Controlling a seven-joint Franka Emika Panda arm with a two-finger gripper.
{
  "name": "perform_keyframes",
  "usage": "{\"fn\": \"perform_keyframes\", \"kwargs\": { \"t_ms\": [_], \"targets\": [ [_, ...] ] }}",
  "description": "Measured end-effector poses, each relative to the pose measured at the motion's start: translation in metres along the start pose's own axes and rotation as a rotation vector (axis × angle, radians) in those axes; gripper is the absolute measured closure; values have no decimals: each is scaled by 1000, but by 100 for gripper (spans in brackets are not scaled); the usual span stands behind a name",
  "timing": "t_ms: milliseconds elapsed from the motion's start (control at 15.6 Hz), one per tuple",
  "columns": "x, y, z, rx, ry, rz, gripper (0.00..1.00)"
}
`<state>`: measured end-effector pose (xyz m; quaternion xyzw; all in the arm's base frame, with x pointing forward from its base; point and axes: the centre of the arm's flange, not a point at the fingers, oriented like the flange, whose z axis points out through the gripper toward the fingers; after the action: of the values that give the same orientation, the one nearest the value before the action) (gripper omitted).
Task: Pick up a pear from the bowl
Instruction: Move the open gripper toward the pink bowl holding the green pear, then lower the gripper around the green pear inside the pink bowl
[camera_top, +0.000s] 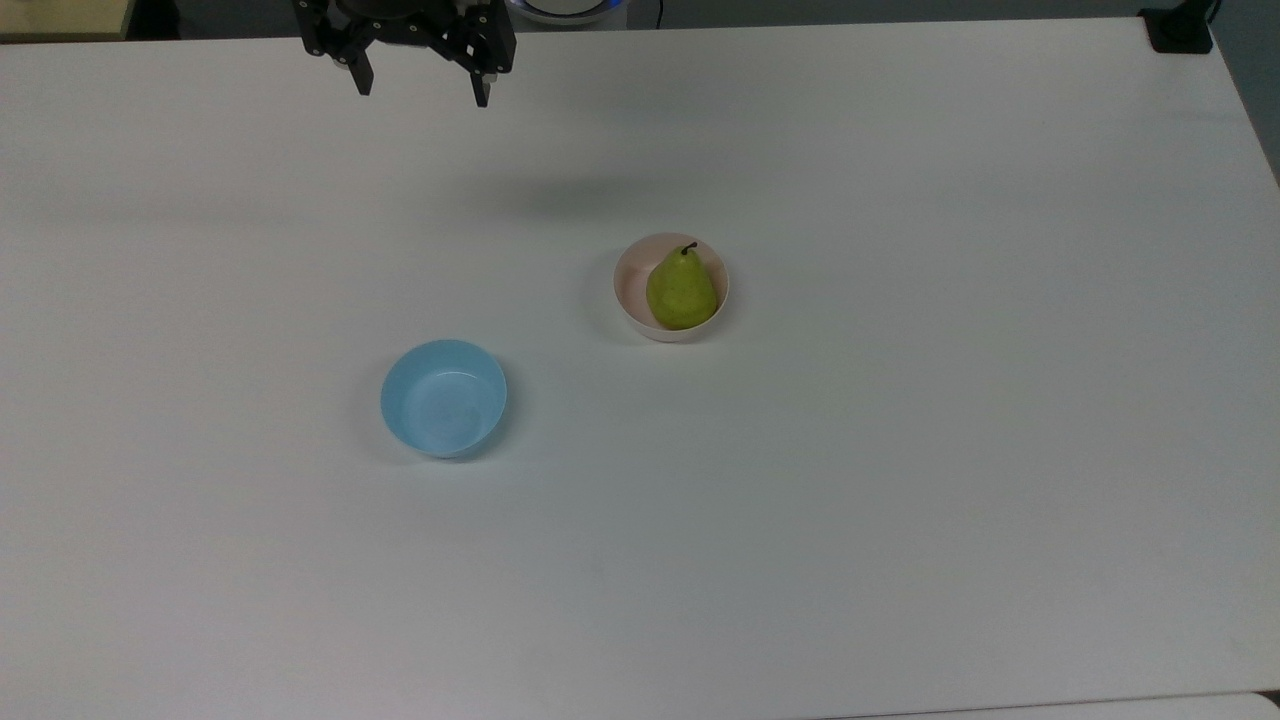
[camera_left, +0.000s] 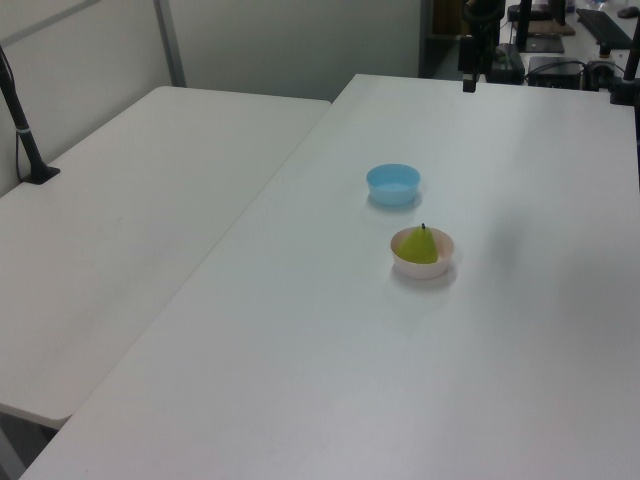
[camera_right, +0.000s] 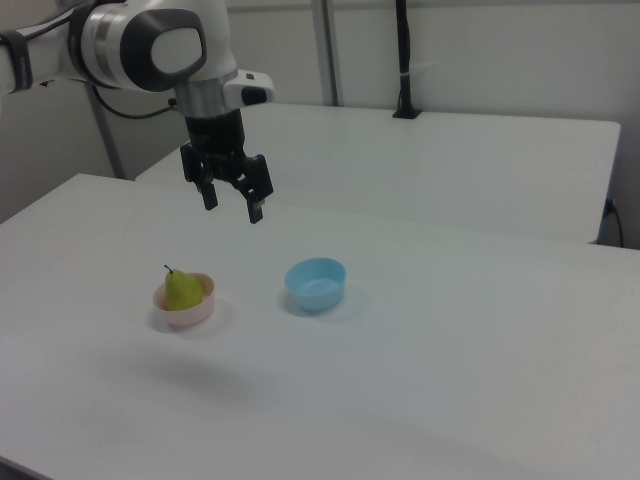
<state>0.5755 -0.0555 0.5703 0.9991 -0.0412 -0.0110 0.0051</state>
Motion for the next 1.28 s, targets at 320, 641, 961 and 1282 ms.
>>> {"fn": "perform_keyframes", "kwargs": {
  "t_ms": [320, 641, 961, 1282],
  "targets": [
    [1, -3, 3, 0, -6, -4, 0],
    [2, -18, 7, -2, -14, -30, 0],
    [11, -80, 34, -15, -47, -131, 0],
    [31, -160, 89, -38, -31, -227, 0]
  ]
}}
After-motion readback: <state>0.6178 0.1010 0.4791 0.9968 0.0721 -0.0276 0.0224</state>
